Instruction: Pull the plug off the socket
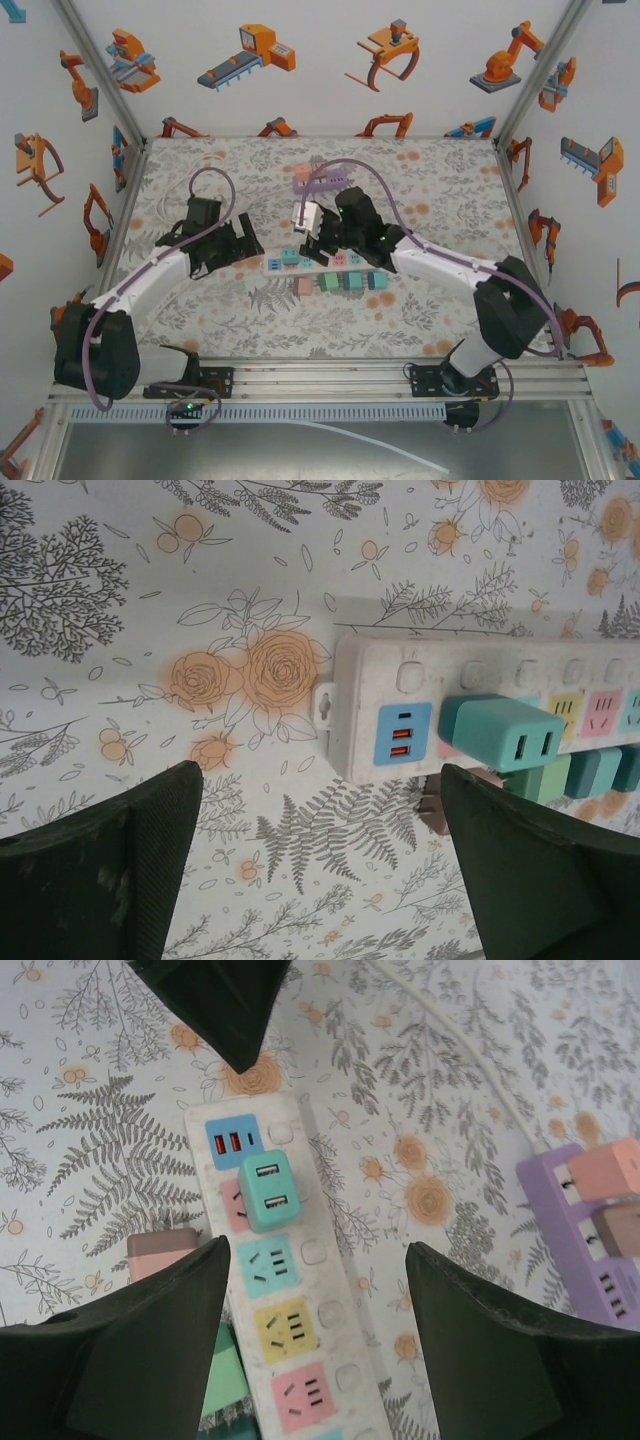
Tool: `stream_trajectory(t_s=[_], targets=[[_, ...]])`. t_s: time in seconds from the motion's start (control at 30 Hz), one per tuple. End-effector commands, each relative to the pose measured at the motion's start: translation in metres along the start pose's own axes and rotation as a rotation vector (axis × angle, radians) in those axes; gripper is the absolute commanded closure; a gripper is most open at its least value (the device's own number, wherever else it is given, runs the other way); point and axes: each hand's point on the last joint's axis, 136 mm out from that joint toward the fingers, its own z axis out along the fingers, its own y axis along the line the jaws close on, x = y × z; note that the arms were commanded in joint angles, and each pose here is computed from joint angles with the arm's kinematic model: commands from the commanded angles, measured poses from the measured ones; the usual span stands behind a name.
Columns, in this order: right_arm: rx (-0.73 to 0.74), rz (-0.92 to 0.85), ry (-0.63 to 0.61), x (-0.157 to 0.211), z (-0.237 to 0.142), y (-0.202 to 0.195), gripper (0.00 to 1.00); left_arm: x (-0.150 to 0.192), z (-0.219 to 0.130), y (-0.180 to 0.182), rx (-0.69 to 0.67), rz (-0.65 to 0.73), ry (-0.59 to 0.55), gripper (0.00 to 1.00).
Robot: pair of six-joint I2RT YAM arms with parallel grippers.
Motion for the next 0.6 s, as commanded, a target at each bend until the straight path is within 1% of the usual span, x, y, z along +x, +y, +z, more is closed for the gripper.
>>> stream_trajectory(t_s=[0.0,0.1,0.23,0.47,0.57], targets=[[-0.066,-0.035,-0.02,-0.006,0.012,0.002,0.35,-0.015,0.004,-0.014,0.055,-0.021,-0.019,0.15],[-0.104,-0.027,-0.001,0.0,0.025,0.003,0.35,-0.012,0.013,-0.016,0.073,-0.031,0.006,0.24],[-0.156,-0.028,0.021,0.009,0.039,0.007,0.36,-0.006,0.022,-0.018,0.085,-0.038,0.042,0.31],[-0.226,-0.011,0.044,0.023,0.057,0.014,0.37,0.004,0.038,-0.019,0.102,-0.049,0.106,0.35],[-0.248,0.001,0.055,0.029,0.065,0.016,0.4,0.009,0.045,-0.017,0.097,-0.053,0.128,0.37]])
